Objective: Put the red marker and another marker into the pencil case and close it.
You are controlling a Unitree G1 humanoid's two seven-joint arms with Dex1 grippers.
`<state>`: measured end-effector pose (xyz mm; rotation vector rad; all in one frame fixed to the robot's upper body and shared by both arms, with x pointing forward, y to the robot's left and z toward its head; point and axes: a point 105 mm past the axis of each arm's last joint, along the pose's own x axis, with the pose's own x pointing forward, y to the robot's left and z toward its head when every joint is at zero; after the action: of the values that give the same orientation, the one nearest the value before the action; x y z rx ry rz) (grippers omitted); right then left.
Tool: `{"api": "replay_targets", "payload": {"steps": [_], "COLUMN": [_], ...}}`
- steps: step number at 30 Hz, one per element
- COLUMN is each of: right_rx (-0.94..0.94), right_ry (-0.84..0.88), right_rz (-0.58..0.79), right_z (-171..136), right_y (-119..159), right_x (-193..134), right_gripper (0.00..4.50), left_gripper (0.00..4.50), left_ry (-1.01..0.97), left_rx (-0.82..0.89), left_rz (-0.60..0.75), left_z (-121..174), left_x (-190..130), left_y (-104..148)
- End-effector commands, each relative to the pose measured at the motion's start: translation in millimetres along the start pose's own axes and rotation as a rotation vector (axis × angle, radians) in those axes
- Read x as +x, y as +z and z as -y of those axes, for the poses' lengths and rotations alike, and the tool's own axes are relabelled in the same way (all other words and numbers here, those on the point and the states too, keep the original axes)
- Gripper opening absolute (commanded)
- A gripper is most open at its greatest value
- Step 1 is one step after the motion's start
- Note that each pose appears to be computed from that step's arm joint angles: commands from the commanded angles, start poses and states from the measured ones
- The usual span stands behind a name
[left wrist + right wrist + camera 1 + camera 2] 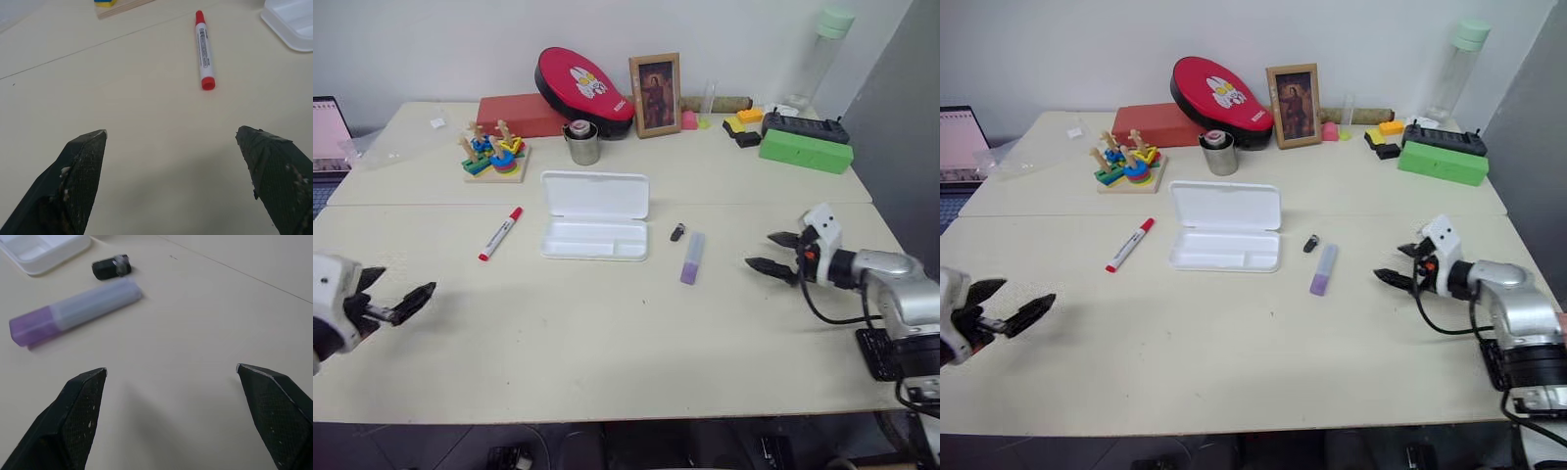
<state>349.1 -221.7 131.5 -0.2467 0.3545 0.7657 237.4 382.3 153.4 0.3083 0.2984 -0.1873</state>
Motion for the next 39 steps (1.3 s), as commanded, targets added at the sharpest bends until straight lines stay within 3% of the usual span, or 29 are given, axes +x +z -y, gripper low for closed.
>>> {"api": "replay_targets", "payload": {"steps": [1,26,29,33,39], "right_rx": [-0.043,-0.03,-0.023,-0.024,-0.176], "right_ry": [0.049,0.044,0.08,0.297,0.47], "right_rz": [0.006,0.006,0.058,0.215,0.161], "right_z": [-8,-12,-17,-57,-113], "right_y": [15,15,27,71,90], "right_x": [-1,1,3,14,74], "right_gripper": [4.46,4.46,4.46,4.46,4.46], "left_gripper": [4.5,4.5,4.5,4.5,4.5], "left_ry": [-0.062,-0.128,-0.13,-0.292,-0.458], "left_rx": [0.053,0.06,0.061,0.039,0.045], "left_rz": [-0.015,-0.026,-0.012,0.121,0.221], "left_z": [6,19,21,68,132], "left_x": [-7,5,7,21,46], "left_y": [10,5,7,37,60]}}
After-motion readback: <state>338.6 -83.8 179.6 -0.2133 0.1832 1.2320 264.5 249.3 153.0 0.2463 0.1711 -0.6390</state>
